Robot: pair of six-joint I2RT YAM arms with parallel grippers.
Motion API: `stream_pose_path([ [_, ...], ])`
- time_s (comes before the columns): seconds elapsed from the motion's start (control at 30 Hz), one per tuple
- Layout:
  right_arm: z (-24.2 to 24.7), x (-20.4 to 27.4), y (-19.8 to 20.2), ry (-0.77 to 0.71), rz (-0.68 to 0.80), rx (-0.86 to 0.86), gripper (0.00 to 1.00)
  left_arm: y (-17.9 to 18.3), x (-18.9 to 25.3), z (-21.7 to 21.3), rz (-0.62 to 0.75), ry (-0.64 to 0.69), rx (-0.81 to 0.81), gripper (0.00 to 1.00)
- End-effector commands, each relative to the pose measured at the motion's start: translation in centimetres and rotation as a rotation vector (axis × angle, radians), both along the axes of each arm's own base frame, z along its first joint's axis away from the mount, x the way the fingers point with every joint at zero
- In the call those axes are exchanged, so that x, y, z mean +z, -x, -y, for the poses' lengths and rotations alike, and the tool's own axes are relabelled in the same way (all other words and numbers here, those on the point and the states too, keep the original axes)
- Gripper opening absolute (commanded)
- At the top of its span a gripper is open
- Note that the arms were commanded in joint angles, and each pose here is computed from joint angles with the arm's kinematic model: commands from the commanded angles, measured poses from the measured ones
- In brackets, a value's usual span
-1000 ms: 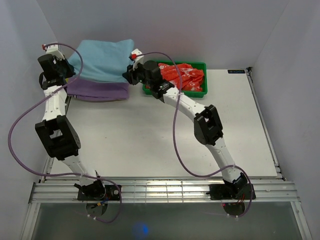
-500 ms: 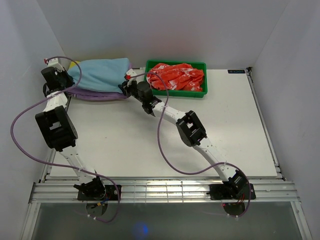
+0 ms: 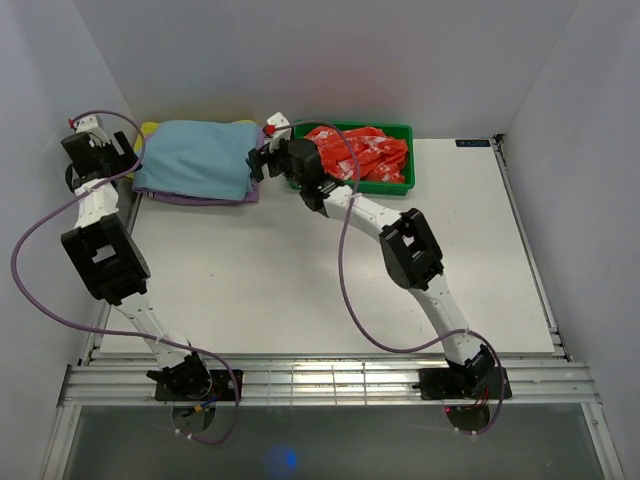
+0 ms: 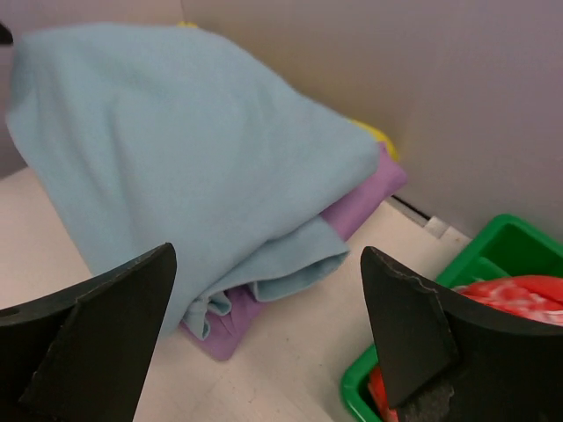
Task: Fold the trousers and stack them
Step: Neatly place the folded trousers to the corner
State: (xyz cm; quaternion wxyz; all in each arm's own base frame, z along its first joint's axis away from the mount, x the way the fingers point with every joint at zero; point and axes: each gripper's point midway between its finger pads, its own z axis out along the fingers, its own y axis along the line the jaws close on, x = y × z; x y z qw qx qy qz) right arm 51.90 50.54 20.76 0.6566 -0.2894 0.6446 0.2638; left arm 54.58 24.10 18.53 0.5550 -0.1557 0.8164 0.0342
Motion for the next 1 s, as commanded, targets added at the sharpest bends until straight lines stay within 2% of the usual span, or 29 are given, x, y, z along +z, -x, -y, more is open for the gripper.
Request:
stream_pose_path([
  [0.0,4.9,10.8,0.5,-0.053,0.042,-0.065,0.9,3.9,4.7,2.7,-0.05,-0.003,-0.089,0.98],
  [0.07,6.1,11.5,1.0,-0.021,0.008,-0.052,0.9,5.5,5.5,4.7,-0.07,0.004,-0.173,0.98],
  [0.17,9.3,12.3,2.8,0.061,-0.084,-0.029,0.9,8.8,5.1,8.0,-0.165,0.097,-0.269,0.98],
  [0.2,11.3,14.3,3.7,0.064,-0.088,-0.029,0.9,9.5,5.3,8.9,-0.176,0.111,-0.303,0.98],
  [0.23,12.7,11.9,4.6,0.12,-0.161,-0.023,0.9,10.1,5.8,9.6,-0.177,0.117,-0.327,0.98],
  [0.27,13.7,11.9,5.7,0.134,-0.177,0.004,0.9,10.9,6.9,10.8,-0.159,0.124,-0.373,0.98],
  [0.3,16.5,14.6,6.8,0.128,-0.136,-0.015,0.9,12.0,6.8,11.7,-0.186,0.131,-0.41,0.98],
  [0.37,19.8,11.6,8.6,0.199,-0.22,-0.03,0.9,13.6,7.6,13.1,-0.192,0.128,-0.471,0.98],
  [0.4,23.1,13.6,9.4,0.186,-0.203,-0.069,0.9,14.8,7.0,14.3,-0.215,0.138,-0.531,0.98],
  [0.47,26.8,11.0,11.3,0.241,-0.294,-0.095,0.9,16.2,7.0,15.3,-0.221,0.13,-0.575,0.98],
  [0.5,30.2,12.7,12.2,0.225,-0.273,-0.15,0.9,17.4,7.7,16.3,-0.208,0.12,-0.612,0.98],
  [0.57,33.7,10.2,14.2,0.272,-0.353,-0.185,0.9,18.8,6.9,17.2,-0.214,0.103,-0.649,0.98],
  [0.6,36.7,11.2,15.1,0.26,-0.343,-0.245,0.9,19.8,7.6,18.1,-0.198,0.094,-0.669,0.98],
  [0.7,41.3,8.6,18.3,0.263,-0.44,-0.313,0.9,21.9,6.7,20.0,-0.222,0.117,-0.716,0.98],
  [0.8,43.6,6.9,21.2,0.224,-0.505,-0.362,0.9,23.8,4.8,21.8,-0.273,0.164,-0.757,0.98],
  [0.87,43.8,3.9,23.2,0.209,-0.574,-0.351,0.9,25.2,3.4,22.7,-0.298,0.181,-0.775,0.98],
  [0.97,45.1,1.4,25.5,0.184,-0.614,-0.387,0.9,26.2,2.1,23.0,-0.327,0.17,-0.768,0.98],
])
